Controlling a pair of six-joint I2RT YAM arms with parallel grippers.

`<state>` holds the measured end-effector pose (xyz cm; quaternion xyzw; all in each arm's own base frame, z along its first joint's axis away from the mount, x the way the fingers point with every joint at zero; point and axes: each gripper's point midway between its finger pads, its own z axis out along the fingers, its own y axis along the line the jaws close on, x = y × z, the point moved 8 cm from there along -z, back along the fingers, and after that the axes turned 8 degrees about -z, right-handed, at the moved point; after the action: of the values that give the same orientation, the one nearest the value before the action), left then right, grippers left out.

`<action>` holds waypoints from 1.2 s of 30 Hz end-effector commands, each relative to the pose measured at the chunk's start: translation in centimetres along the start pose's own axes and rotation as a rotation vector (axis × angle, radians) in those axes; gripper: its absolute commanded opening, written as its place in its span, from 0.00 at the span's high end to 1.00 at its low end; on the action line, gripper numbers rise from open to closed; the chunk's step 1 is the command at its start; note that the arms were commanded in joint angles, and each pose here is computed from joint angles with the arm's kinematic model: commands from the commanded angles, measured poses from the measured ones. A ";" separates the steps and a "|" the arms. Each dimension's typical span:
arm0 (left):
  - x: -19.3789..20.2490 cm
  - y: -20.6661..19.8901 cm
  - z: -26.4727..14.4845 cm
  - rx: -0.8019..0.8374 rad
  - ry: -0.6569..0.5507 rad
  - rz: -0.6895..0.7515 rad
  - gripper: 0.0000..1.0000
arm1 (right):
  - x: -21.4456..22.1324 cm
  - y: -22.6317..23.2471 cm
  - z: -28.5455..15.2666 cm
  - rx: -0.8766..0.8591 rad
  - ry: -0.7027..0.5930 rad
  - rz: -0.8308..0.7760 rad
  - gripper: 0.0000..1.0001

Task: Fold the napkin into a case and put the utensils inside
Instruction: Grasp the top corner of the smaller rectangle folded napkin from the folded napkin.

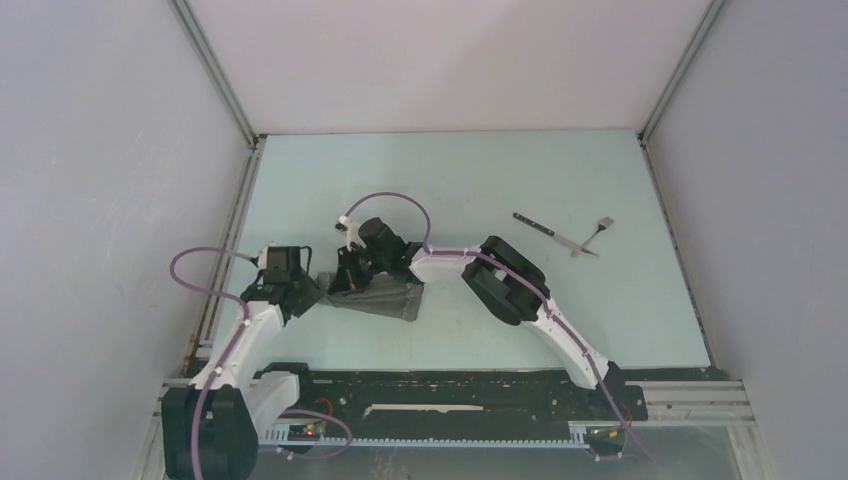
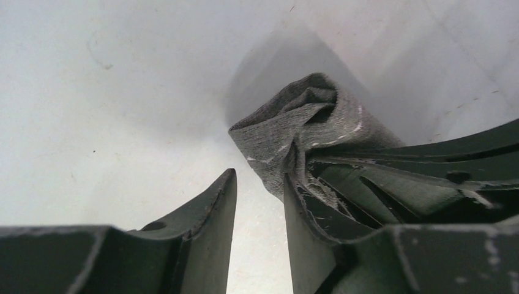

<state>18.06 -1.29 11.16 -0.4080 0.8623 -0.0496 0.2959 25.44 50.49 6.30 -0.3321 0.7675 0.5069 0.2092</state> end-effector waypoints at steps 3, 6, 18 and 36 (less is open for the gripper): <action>-0.5 -0.7 0.3 0.014 -0.008 0.014 0.65 | 0.0 1.0 0.3 0.024 0.017 -0.036 1.00; -0.4 -0.8 0.4 0.029 0.001 0.014 0.64 | 0.1 1.0 0.4 0.023 0.018 -0.040 1.00; -0.7 -1.2 0.5 0.031 0.005 0.029 0.65 | 0.1 1.4 0.4 0.024 0.022 -0.049 1.00; -0.5 -1.4 -0.2 0.093 -0.002 0.026 0.63 | 0.1 1.6 0.5 0.025 0.021 -0.056 1.00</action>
<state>18.59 -1.65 11.37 -0.3946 0.8645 -0.0708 0.3031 25.31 50.68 6.32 -0.3378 0.7680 0.5002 0.2140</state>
